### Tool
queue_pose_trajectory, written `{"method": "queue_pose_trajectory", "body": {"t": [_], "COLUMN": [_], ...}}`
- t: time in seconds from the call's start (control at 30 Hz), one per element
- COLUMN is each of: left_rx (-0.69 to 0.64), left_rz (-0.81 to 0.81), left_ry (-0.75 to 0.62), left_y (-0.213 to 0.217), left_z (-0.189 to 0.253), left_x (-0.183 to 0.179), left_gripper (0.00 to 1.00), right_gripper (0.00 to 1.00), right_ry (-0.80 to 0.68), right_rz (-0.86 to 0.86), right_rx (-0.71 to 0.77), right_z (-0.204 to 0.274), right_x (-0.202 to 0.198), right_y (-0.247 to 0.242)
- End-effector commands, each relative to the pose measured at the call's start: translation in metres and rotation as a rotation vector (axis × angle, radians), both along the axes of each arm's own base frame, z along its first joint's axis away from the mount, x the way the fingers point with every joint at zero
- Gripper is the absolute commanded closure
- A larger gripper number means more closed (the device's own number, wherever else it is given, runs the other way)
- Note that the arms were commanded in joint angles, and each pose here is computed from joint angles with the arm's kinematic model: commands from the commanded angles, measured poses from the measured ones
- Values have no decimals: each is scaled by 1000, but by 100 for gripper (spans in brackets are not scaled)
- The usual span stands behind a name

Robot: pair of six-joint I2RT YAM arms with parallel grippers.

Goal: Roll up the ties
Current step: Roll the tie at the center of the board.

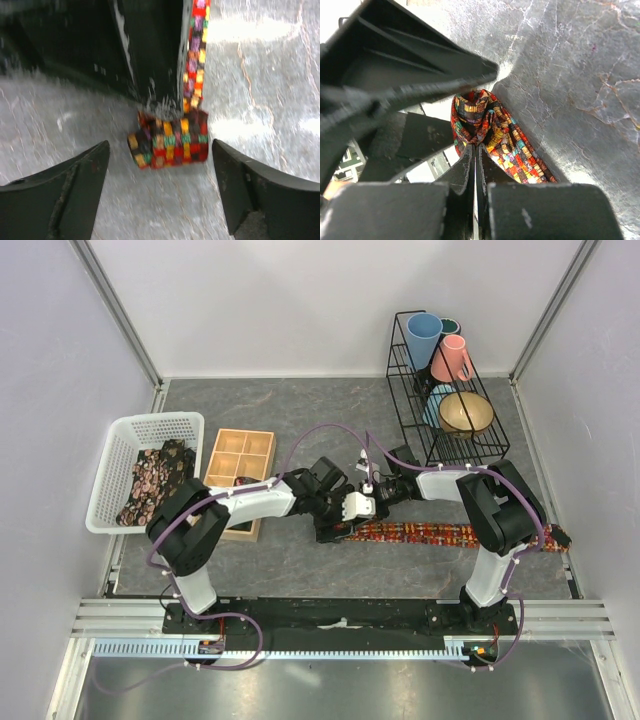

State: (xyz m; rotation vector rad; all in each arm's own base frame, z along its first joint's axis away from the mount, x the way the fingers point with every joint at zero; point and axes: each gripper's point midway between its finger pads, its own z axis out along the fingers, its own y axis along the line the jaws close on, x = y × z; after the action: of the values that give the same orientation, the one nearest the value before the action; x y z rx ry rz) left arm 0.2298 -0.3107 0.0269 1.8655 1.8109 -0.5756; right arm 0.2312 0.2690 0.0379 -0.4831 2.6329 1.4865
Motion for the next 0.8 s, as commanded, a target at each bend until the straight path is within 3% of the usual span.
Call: {"method": "queue_pose_trajectory", "body": {"t": [0.0, 0.17, 0.3, 0.4, 0.47, 0.5, 0.6, 0.77], "left_rx": [-28, 2, 16, 12, 15, 18, -8, -22], "left_rz": [-67, -100, -107, -117, -120, -118, -119, -109], "left_ry": [-37, 5, 15, 11, 9, 6, 0, 2], "left_y": [-20, -18, -14, -12, -12, -11, -17, -31], "left_z": [6, -6, -11, -9, -9, -9, -2, 1], "left_x": [4, -13, -20, -21, -22, -21, -19, -13], "left_gripper": [19, 33, 58, 66, 63, 46, 26, 25], "right_gripper": [100, 100, 100, 100, 100, 100, 100, 100], "right_ry": [-65, -73, -77, -77, -78, -78, -77, -78], "right_rz": [1, 0, 1, 3, 2, 1, 1, 4], "right_rx": [10, 18, 21, 19, 20, 20, 21, 27], "right_z": [7, 10, 12, 11, 11, 11, 12, 13], "right_x": [13, 15, 15, 14, 15, 15, 15, 14], "right_y": [2, 2, 2, 2, 2, 2, 2, 3]}}
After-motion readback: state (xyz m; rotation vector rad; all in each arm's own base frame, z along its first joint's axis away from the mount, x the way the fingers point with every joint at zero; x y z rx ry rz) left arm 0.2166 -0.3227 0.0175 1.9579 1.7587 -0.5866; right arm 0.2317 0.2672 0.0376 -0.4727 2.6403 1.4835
